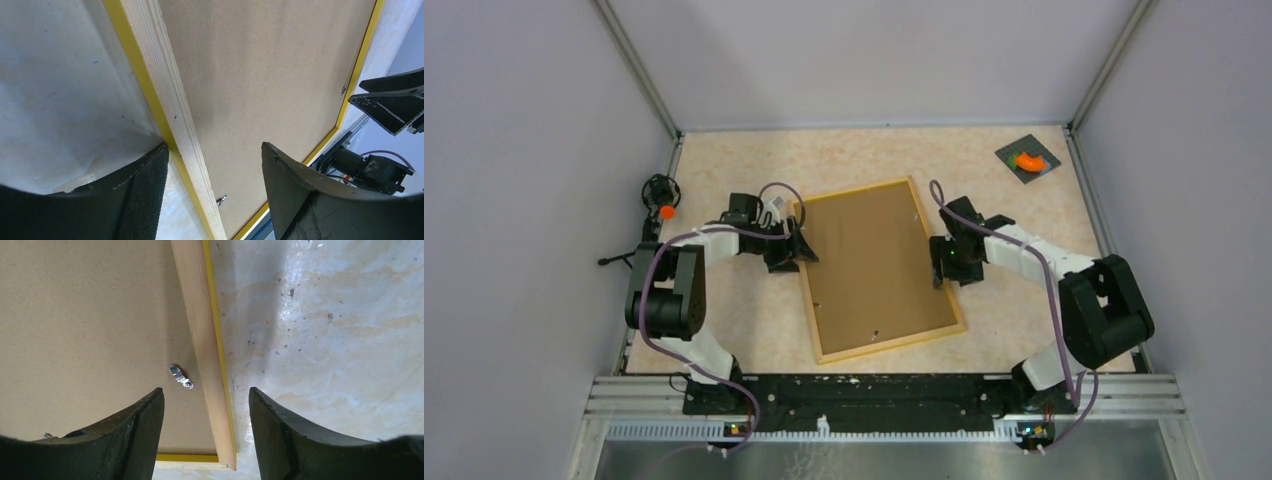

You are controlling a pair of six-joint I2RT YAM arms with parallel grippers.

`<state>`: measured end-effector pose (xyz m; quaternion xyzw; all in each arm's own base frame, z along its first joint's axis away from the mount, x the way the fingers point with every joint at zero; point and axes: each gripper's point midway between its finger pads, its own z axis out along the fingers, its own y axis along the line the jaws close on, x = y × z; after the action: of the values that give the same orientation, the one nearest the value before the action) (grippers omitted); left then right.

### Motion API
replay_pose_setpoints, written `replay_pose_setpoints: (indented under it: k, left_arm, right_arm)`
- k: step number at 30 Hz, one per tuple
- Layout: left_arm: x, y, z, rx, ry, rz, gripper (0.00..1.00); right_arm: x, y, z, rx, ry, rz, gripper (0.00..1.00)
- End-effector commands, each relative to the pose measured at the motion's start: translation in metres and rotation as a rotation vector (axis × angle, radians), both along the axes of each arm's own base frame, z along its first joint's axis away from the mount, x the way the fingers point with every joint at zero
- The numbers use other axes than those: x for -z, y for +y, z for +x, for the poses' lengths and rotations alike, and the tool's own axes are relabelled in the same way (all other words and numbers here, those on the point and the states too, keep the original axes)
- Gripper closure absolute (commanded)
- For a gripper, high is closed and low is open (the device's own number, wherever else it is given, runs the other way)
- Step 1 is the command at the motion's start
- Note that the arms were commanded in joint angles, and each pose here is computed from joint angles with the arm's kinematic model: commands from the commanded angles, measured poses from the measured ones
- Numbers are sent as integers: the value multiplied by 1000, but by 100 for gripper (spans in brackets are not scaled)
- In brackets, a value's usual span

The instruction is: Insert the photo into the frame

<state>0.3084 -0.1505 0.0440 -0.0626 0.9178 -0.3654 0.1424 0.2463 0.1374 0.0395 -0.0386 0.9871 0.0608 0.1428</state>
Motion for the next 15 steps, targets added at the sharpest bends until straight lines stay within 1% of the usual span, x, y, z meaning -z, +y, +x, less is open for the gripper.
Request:
replay_pose_setpoints:
  k: [1,3,6,8,13,14,15]
  left_arm:
    - [-2,-4,1,10,-10,-35,28]
    - [-2,-4,1,11,-10,-36,28]
    - [-1,-4,0,11,-8,-33,28]
    - [0,-4,0,11,-8,-32,28]
    - [-1,-5,1,14,-8,-37,28]
    - [-1,-5,1,14,-9,-39,28]
    - [-1,-5,0,14,-7,-40,28]
  right_arm:
    - [-2,8,15,7,-64,0,38]
    - [4,8,16,7,-52,-7,39]
    - [10,10,17,2,-39,-17,48]
    - [12,11,16,-2,-35,-22,52]
    - [15,11,12,-10,-20,-32,53]
    - [17,10,12,-6,-19,-36,54]
    - [18,9,12,1,-18,-41,57]
